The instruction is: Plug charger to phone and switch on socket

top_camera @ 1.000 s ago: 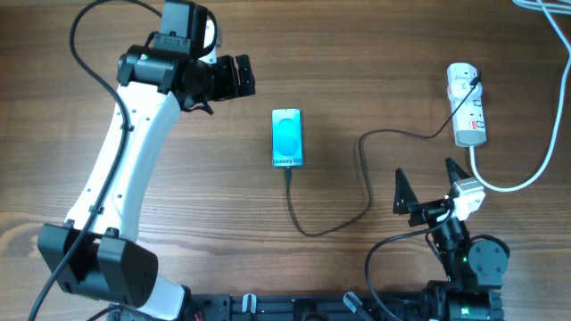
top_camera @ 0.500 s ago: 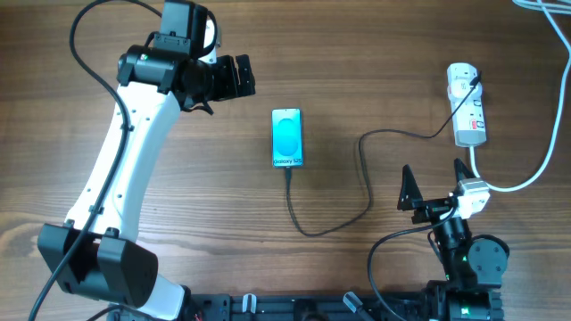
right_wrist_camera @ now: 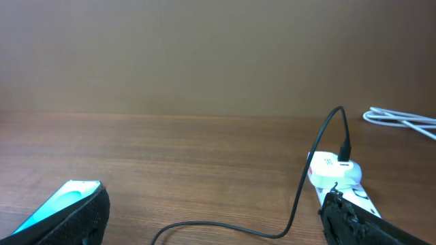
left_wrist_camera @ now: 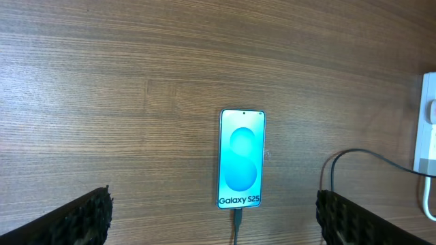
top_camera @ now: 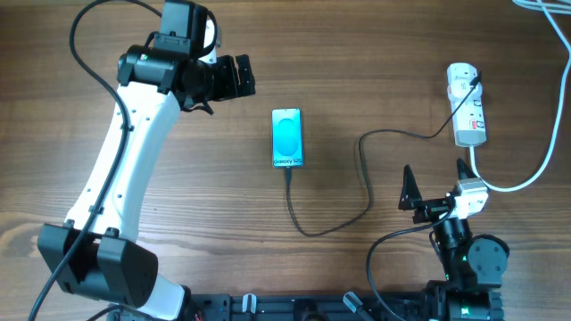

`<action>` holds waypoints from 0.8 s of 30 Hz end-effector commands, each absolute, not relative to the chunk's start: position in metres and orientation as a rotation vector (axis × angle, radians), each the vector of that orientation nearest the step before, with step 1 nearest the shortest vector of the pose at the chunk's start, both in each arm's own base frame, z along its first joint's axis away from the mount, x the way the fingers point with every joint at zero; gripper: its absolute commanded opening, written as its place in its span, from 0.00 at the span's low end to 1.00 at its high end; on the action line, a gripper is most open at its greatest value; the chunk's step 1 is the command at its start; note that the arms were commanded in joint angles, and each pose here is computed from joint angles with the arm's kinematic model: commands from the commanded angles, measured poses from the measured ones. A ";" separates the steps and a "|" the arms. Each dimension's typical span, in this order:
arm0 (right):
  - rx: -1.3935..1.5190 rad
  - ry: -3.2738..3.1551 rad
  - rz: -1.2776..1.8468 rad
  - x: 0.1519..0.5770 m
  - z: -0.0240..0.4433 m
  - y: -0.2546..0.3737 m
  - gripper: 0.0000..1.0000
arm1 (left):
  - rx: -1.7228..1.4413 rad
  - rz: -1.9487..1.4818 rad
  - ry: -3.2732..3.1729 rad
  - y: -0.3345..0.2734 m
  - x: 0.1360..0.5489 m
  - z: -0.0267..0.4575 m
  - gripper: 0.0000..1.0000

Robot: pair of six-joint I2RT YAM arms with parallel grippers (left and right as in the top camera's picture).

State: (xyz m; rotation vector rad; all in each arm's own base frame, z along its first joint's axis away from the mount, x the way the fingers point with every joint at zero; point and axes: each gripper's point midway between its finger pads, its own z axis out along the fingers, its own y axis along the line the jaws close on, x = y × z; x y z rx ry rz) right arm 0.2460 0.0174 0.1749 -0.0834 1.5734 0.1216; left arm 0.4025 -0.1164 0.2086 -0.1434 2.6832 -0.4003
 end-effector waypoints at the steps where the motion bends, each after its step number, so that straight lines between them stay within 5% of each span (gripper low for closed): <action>1: -0.091 1.560 0.089 0.246 0.177 0.015 1.00 | -0.152 -0.391 2.693 -0.116 0.403 0.204 1.00; 24: -0.095 1.555 0.094 0.245 0.178 0.017 1.00 | -0.152 -0.391 2.693 -0.116 0.403 0.204 1.00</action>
